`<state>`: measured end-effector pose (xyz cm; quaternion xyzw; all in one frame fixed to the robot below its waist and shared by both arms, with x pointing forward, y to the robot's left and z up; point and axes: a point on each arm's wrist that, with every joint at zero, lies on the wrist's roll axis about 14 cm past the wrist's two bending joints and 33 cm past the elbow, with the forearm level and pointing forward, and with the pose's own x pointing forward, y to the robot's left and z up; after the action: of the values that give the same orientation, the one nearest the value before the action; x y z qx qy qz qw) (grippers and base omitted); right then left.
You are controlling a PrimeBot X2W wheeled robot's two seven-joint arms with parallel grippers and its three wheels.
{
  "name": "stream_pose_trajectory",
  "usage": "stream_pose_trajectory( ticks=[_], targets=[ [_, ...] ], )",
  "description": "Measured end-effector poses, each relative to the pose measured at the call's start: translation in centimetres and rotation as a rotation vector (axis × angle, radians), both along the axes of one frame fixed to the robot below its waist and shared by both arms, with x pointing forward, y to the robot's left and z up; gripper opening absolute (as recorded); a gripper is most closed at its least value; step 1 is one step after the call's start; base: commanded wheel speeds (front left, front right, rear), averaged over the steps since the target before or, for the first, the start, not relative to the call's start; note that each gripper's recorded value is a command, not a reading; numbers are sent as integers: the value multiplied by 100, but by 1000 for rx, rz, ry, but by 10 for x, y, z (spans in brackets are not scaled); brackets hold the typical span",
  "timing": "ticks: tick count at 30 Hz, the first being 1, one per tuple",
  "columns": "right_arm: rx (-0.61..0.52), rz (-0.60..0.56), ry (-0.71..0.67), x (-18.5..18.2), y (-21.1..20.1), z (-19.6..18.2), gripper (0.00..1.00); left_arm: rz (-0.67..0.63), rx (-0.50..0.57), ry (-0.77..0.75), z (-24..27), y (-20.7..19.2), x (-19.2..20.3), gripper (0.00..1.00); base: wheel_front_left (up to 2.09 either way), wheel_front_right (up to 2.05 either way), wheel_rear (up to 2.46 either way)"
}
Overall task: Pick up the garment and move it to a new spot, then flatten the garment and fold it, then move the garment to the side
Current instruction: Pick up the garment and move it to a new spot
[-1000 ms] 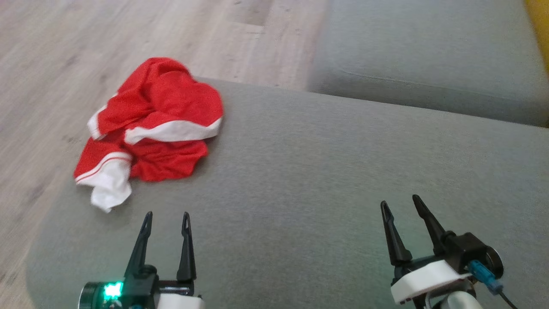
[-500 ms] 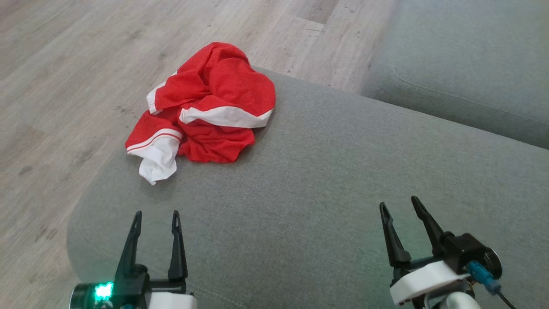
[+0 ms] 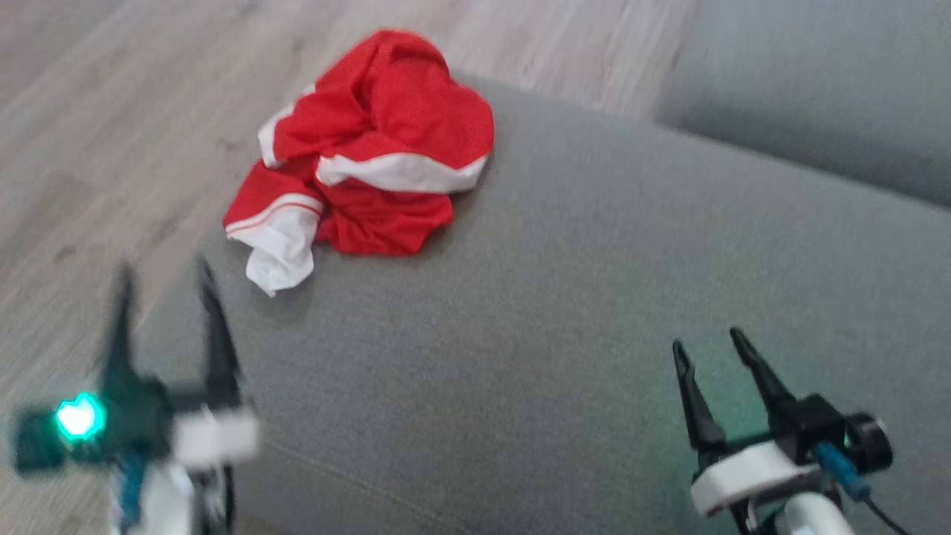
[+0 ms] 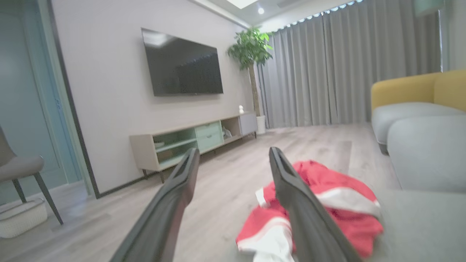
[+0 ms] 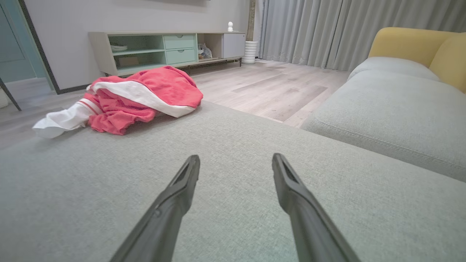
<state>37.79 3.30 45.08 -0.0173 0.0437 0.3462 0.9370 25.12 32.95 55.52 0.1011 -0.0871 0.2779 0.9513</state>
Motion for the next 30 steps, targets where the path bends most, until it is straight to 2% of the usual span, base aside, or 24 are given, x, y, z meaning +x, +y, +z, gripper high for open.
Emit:
stream_pose_trajectory(
  ticks=[5,10,17,20,25,27,30],
  targets=[
    [-31,-6,-26,28,-1,-9,100,-60,119,-86,56,16,59,100,0,0,0],
    [-67,-8,-57,62,-14,-21,100,-117,131,26,44,37,125,100,0,0,0],
    [-113,-16,-68,96,-35,-47,100,-150,-55,358,-27,57,213,100,0,0,0],
    [-124,-36,-61,103,-46,-57,100,-127,-120,501,-68,62,223,100,0,0,0],
    [-131,-72,-65,112,-63,-63,100,-73,-188,716,-131,71,213,100,0,0,0],
    [-129,-91,-72,115,-71,-64,100,-52,-192,788,-152,75,207,100,0,0,0],
    [-134,-120,-68,119,-83,-69,100,-27,-155,818,-166,81,212,100,0,0,0]
  ],
)
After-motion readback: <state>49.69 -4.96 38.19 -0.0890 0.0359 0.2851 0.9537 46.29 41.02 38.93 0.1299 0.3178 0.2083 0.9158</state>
